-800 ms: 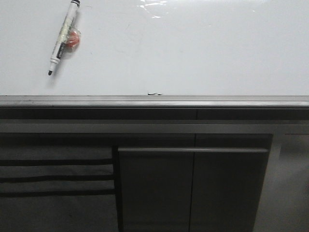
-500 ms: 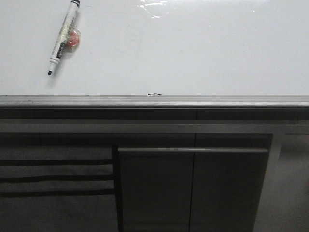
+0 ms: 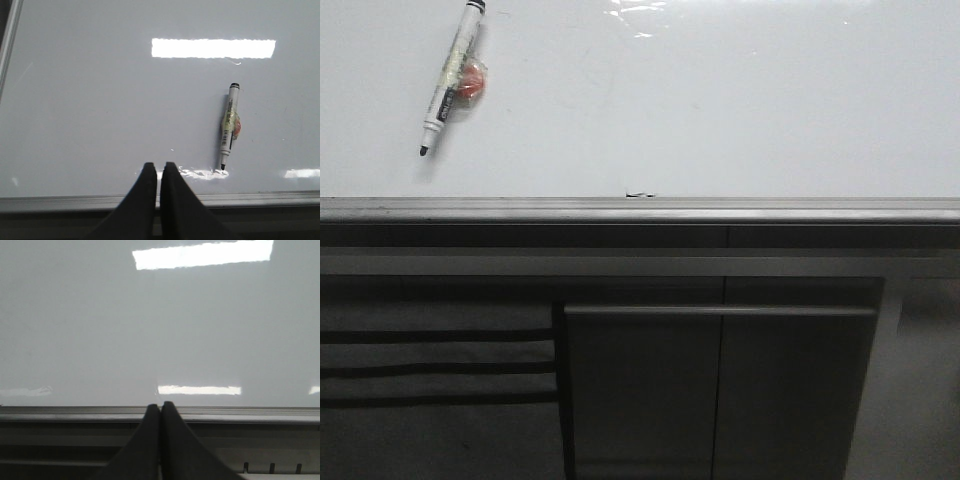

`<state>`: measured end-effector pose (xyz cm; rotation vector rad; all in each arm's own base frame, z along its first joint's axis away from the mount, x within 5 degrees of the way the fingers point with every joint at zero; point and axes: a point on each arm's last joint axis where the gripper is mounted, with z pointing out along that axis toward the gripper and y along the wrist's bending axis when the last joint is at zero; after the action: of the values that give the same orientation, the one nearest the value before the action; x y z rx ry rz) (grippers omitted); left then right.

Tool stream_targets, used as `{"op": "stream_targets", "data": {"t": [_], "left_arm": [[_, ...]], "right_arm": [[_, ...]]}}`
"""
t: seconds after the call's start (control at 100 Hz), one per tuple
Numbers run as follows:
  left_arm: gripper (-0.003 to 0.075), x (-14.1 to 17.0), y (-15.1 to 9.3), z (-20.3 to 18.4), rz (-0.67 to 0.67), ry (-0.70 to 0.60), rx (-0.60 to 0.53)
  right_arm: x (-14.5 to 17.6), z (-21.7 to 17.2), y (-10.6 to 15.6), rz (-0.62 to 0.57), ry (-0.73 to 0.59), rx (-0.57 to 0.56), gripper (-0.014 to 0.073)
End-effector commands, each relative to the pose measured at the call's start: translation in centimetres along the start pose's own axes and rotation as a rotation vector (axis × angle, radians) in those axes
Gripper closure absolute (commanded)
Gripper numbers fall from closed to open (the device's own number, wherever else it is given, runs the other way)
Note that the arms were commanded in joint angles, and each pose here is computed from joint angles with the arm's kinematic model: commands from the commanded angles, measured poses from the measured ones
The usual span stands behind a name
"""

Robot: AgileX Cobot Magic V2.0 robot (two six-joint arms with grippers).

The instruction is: Write number 0 on whiteboard

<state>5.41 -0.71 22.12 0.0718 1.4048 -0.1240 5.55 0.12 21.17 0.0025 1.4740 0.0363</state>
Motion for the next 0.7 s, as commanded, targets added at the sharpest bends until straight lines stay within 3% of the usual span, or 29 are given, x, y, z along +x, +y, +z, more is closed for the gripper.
{"op": "stream_targets", "data": {"t": [0.0,0.15,0.39,0.51,0.69], "left_arm": [[0.0741,0.0,-0.1,-0.2,-0.010,-0.078,0.011],[0.0741,-0.6,-0.1,-0.3,-0.022,-0.129,0.016],[0.0741,-4.4,-0.1,-0.5,-0.072,-0.158,0.007],[0.0741,-7.3,-0.1,-0.3,-0.069,-0.080,-0.005],[0.0741,-10.5,0.1,1.6,-0.030,0.134,-0.039]], "right_arm": [[-0.3,-0.1,0.0,-0.011,-0.079,0.001,0.0668],[-0.9,-0.2,0.0,-0.011,-0.122,-0.001,0.0668],[-4.3,-0.6,0.1,0.004,-0.052,0.003,0.0668],[-7.2,-0.4,0.1,0.006,0.029,0.006,0.0668],[-11.2,1.5,0.2,-0.046,0.195,0.006,0.0668]]}}
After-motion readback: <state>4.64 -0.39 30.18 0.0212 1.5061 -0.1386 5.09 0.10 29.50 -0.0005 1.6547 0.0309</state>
